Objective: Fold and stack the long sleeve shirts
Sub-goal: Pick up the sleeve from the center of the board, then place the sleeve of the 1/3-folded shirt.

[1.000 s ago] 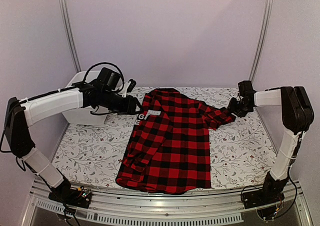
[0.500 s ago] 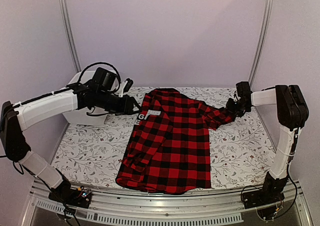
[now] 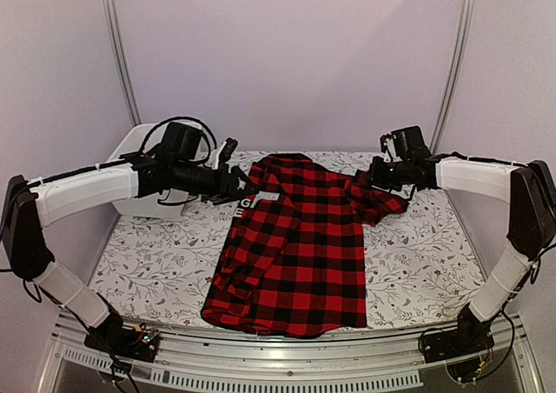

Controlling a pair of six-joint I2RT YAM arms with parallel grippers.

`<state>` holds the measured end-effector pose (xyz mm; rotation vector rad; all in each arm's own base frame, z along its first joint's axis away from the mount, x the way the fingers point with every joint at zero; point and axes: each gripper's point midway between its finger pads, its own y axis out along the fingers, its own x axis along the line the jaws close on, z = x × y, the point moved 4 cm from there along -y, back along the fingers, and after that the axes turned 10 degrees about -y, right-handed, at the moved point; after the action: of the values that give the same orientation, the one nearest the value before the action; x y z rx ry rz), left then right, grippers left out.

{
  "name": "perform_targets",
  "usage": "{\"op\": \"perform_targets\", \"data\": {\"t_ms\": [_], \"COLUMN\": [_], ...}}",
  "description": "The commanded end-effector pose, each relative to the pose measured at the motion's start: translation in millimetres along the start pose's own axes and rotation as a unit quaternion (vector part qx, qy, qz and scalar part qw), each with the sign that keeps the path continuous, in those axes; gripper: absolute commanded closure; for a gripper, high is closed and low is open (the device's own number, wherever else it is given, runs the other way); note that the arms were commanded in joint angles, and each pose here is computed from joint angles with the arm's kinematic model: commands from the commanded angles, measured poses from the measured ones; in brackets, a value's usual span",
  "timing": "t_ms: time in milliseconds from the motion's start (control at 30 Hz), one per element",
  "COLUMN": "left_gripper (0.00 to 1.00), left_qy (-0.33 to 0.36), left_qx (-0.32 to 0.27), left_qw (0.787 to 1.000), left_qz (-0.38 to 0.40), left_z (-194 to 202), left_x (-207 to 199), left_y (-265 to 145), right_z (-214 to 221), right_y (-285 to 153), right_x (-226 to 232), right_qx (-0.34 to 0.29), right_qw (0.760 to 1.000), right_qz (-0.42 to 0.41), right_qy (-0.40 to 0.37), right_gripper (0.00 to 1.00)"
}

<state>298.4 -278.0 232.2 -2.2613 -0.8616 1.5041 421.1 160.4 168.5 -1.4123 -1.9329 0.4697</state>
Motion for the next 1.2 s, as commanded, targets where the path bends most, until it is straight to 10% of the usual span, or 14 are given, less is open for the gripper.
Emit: {"op": "perform_targets", "data": {"t_ms": [0,500,1167], "left_gripper": [0.43,0.32,0.33], "left_qy": [-0.026,-0.182,-0.279], "left_qx": [0.019,0.036,0.042], "left_qw": [0.998,0.977,0.959], "left_qz": [0.053,0.102,0.019], "left_z": [5,18,40], "left_x": [-6,7,70], "left_y": [16,63,102], "right_z": [10,86,144], "right_y": [-16,-1,22], "right_x": [60,221,259], "right_qx": [-0.015,0.002,-0.005], "right_qw": [0.998,0.981,0.965], "right_qz": [-0.055,-0.151,-0.122], "right_qy": [-0.027,-0.123,-0.231], "right_gripper": [1.0,1.0,1.0]}}
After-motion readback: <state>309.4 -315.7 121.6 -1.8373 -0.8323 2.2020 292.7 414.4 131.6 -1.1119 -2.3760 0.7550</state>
